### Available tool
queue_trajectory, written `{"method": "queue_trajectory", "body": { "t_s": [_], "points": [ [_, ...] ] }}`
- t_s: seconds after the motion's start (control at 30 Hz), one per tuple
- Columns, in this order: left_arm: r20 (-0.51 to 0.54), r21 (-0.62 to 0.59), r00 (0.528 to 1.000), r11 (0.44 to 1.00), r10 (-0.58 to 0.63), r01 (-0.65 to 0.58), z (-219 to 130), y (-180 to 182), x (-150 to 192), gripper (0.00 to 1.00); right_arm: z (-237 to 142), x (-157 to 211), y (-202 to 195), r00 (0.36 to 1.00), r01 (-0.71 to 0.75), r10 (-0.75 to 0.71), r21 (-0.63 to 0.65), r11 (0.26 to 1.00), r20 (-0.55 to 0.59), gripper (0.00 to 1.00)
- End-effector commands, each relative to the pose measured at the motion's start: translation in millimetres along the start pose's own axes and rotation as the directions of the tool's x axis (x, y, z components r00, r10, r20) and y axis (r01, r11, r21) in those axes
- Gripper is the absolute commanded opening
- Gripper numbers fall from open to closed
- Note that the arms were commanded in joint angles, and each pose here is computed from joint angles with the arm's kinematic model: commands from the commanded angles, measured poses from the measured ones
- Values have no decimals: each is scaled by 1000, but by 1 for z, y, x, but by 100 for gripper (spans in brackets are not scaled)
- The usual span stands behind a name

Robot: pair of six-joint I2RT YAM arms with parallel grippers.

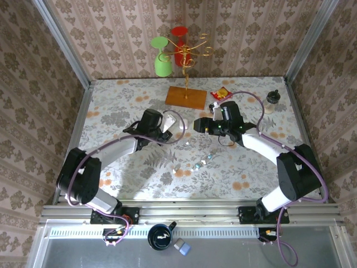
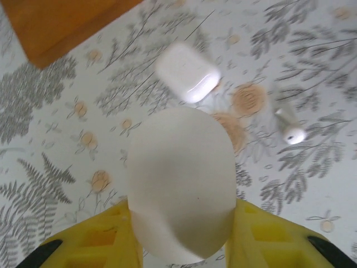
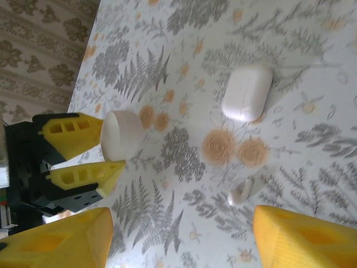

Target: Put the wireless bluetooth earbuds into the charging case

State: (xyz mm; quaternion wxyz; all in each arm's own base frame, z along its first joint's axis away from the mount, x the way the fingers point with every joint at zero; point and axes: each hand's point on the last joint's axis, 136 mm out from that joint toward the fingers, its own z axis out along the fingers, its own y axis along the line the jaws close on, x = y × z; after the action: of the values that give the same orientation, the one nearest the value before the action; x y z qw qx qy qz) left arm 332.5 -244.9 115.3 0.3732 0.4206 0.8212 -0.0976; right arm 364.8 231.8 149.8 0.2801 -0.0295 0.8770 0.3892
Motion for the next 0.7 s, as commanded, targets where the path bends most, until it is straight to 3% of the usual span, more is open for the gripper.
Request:
{"method": "queue_trajectory", "body": {
  "t_s": [0.0, 0.2, 0.47, 0.67],
  "points": [
    [176, 139, 976, 978, 131, -156, -17, -34, -30, 18, -2, 13, 24, 992, -77, 62, -137, 988, -111, 69],
    [301, 195, 931, 943, 205, -270, -32, -61, -43, 18, 2, 19, 43, 982, -123, 79, -263, 957, -171, 70],
    [381, 221, 896, 918, 230, -330, -45, -77, -51, 18, 8, 24, 54, 972, -156, 88, -315, 936, -218, 58],
    [392, 243, 891, 908, 230, -342, -47, -82, -51, 18, 9, 28, 62, 969, -149, 67, -344, 927, -239, 56]
  ]
}}
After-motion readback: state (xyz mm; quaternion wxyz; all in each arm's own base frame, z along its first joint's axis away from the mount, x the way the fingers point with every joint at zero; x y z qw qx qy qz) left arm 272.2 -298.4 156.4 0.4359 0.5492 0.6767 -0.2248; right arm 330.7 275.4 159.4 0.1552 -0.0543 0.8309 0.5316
